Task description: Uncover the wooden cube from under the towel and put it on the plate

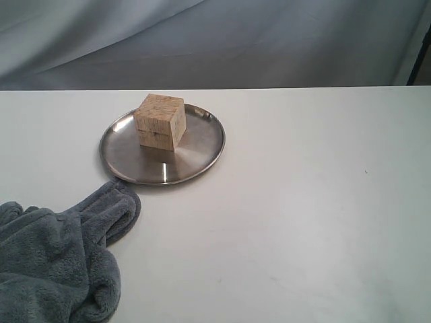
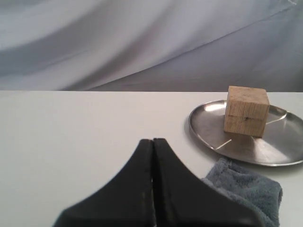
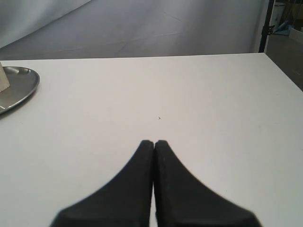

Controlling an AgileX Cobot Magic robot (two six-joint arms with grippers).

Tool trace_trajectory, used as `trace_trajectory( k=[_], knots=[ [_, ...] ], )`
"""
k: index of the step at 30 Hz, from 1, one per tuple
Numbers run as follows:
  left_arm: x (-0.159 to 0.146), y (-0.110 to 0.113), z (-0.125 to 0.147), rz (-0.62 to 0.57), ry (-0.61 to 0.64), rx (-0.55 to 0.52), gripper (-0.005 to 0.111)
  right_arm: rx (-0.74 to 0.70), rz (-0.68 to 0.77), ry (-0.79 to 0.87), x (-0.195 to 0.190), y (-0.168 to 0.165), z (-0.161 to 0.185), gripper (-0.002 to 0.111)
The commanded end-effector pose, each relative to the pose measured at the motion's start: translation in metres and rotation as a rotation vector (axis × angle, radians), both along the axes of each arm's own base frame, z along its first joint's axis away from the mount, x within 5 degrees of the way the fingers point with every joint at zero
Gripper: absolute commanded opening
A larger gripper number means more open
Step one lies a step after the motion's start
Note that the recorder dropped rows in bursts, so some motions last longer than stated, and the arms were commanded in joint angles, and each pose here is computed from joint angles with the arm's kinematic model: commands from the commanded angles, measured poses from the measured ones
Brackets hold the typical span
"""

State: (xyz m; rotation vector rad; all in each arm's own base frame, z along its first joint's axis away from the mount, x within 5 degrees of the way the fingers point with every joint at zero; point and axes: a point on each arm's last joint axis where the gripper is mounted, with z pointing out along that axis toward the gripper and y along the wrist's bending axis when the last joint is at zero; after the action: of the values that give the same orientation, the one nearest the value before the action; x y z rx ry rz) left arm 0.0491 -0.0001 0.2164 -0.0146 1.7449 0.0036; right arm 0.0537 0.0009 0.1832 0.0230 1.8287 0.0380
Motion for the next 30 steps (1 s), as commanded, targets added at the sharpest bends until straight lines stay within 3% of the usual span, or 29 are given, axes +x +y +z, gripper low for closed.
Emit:
trace_trajectory(
  k=[1, 6, 30],
  knots=[
    [0.003, 0.001, -0.016, 0.026, 0.024, -0.055, 0.000, -0.009, -0.001, -0.003, 0.000, 0.000, -0.001, 0.000],
    [0.005, 0.001, -0.032, 0.032, 0.051, -0.080, 0.000, -0.009, -0.001, -0.003, 0.000, 0.000, -0.001, 0.000],
    [0.005, 0.001, -0.032, 0.031, 0.050, -0.077, 0.000, -0.009, -0.001, -0.003, 0.000, 0.000, -0.001, 0.000]
  ],
)
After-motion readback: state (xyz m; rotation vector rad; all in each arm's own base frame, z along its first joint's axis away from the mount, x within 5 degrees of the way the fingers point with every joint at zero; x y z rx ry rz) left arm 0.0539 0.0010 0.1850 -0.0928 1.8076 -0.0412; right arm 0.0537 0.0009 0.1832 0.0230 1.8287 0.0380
